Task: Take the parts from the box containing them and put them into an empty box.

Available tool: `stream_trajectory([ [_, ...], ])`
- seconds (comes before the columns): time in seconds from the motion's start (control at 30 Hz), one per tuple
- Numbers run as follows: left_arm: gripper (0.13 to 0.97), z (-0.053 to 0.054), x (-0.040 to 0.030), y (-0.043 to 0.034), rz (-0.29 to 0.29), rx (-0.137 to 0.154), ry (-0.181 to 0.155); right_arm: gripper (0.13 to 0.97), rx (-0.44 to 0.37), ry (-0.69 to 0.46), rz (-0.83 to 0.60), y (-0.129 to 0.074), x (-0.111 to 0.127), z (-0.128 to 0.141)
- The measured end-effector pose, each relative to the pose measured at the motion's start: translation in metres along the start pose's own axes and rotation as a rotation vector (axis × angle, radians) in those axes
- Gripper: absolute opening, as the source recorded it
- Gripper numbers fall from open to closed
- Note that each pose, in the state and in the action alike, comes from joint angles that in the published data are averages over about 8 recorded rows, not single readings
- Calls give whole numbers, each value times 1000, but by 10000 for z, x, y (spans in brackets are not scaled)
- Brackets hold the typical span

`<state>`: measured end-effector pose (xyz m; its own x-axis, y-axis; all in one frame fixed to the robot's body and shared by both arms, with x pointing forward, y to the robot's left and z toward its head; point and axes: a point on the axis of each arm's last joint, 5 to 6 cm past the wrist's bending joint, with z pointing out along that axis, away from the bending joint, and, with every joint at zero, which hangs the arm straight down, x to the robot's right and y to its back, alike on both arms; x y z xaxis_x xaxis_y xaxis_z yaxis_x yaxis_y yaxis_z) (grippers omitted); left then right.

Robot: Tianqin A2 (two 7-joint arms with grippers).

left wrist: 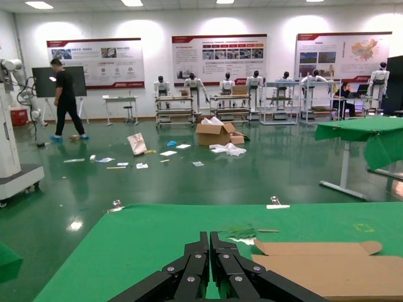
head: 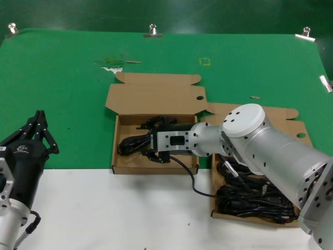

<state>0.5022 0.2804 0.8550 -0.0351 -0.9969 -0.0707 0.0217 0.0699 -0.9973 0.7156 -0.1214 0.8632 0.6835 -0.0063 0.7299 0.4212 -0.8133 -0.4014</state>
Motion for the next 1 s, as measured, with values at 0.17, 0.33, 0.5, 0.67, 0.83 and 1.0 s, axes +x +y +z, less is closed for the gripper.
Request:
stream_trajectory([
  [0.17, 151, 0, 0, 0, 0, 0, 0, 412, 4, 13, 26, -3, 17, -3],
  [0.33, 153, 0, 0, 0, 0, 0, 0, 502, 6, 20, 39, -4, 28, -5],
  [0.5, 163, 0, 0, 0, 0, 0, 0, 592, 6, 21, 39, -4, 29, -5],
  [0.67, 168, 0, 0, 0, 0, 0, 0, 639, 14, 23, 57, -16, -17, 10],
  [0.83, 208, 0, 0, 0, 0, 0, 0, 757, 43, 34, 120, -57, -164, 51],
  [1.0, 248, 0, 0, 0, 0, 0, 0, 827, 79, 55, 211, -114, -349, 86],
])
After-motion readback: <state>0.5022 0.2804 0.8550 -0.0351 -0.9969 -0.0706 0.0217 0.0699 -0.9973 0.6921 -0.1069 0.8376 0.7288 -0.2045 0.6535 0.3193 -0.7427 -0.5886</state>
